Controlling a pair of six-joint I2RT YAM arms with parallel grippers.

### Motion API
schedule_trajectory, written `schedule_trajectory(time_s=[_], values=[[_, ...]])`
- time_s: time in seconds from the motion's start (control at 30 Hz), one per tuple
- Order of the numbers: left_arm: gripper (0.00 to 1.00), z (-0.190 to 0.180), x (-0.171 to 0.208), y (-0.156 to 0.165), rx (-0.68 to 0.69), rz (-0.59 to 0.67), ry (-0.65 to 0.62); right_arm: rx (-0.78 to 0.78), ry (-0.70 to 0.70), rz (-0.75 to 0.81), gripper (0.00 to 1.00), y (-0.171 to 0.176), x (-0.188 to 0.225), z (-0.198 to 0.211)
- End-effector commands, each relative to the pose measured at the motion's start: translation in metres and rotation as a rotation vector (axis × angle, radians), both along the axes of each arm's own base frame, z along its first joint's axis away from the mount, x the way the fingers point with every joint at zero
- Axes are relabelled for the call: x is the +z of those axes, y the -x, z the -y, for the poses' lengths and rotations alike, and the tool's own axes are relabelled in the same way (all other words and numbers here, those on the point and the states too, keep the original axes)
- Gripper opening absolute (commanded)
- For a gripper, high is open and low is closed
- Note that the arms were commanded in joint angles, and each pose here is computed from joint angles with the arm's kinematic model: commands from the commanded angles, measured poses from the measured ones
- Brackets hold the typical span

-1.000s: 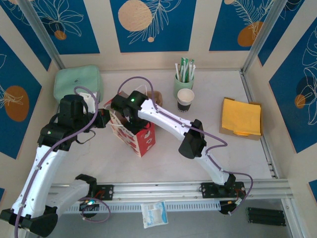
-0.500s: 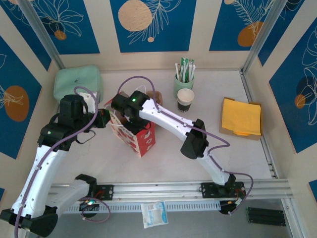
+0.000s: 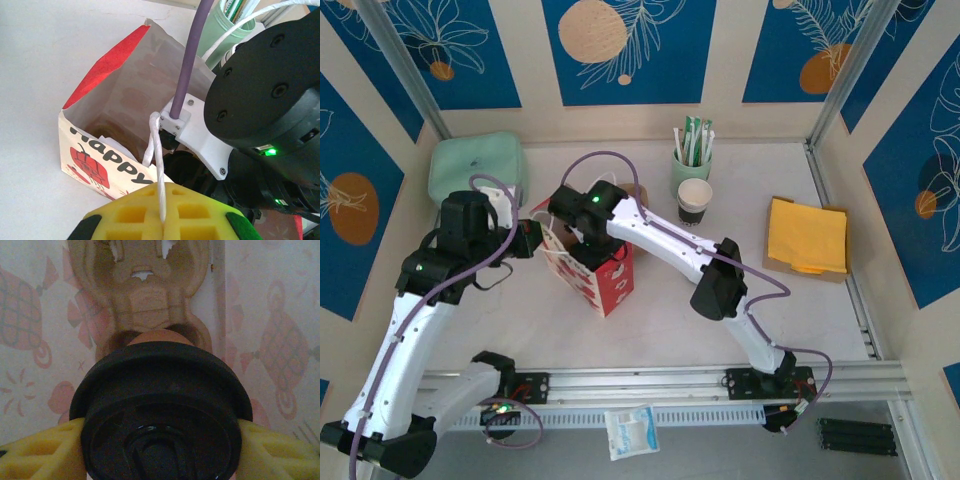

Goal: Pack the takeout coffee

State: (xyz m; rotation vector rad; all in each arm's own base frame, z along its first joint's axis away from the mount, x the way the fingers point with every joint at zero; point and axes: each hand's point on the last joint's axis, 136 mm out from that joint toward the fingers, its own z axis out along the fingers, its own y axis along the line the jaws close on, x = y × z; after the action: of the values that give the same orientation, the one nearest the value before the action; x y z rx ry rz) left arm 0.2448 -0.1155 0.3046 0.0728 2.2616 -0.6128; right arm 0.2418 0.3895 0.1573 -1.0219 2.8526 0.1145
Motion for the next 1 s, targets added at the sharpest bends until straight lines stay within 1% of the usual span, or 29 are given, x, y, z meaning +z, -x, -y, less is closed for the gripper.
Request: schedule_trajectory(time_s=[0.0,0.3,0.97], values=[[0.0,0.0013,0.0032,-0.0004,-0.003,0.011,0.024,-0.008,-0.036,-0.014,0.53,0.0062,0.013,0.0017],[0.0,0.0012,0.003,-0.0007,-0.002,0.009,0.024,-0.011,-0.029,-0.023,0.53,0.0063,0.0064,0.0029],[0.0,0.0005,0.0046,0.0001,-0.001,0.01,0.022,-0.01,-0.038,-0.03,0.53,0.0068,0.0053,0.0009]])
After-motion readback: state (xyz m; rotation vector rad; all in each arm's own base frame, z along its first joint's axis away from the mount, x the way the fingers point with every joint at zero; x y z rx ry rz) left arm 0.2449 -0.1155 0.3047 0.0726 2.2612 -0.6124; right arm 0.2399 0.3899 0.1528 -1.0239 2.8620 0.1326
